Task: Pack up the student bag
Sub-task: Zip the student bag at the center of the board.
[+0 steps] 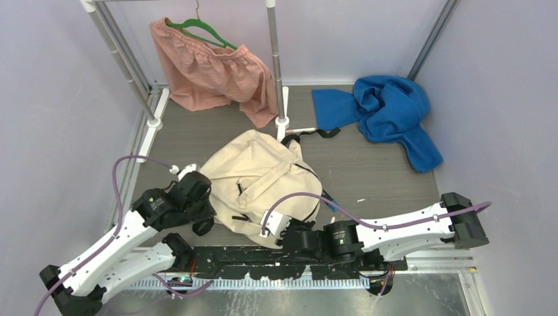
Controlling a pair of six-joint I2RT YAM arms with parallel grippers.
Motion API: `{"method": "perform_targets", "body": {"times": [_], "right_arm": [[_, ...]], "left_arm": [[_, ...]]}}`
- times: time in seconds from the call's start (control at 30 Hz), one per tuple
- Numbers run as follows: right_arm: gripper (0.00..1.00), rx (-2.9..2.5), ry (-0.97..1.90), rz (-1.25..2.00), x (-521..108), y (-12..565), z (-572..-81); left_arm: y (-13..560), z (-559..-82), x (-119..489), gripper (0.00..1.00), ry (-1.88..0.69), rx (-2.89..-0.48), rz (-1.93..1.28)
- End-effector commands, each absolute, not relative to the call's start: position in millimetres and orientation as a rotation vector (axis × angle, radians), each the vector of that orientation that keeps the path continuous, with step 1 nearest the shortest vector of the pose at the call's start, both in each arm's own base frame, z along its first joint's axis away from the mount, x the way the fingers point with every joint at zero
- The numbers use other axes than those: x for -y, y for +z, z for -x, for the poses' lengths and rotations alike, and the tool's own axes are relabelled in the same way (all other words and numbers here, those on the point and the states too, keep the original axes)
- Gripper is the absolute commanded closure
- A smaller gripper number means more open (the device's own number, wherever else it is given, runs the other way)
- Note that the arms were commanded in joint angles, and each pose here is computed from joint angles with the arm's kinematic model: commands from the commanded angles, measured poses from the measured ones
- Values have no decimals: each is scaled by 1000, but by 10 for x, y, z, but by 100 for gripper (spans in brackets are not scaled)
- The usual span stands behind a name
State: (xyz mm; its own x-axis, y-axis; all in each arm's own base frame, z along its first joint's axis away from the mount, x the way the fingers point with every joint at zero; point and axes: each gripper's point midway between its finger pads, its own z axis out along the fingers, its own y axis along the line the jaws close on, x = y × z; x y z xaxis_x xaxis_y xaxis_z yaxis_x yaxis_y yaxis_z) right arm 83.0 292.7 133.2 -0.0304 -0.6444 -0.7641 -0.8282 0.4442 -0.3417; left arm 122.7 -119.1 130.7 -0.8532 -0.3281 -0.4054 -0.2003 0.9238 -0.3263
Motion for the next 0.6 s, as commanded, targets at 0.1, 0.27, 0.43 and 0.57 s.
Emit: {"method": "perform_targets", "body": {"times": [0.1,0.27,0.43,0.57], "right_arm": [[99,-1773,245,1179,-2755,1416,-882],[64,-1794,269,1181,-2854,1451,-837],[36,-1765,370,1188,-2976,1651,-758],[27,-1729,404,1193,-3097,1714,-740]], "left_arm": [[1109,-1300,1205,100,-348,-2623,397],[1692,-1436,1620,90,-810,-2330,216],[1751,-1270,1757,58,-874,-2411,46],[1738,-1181,2030,33,-1013,-2466,-88]]}}
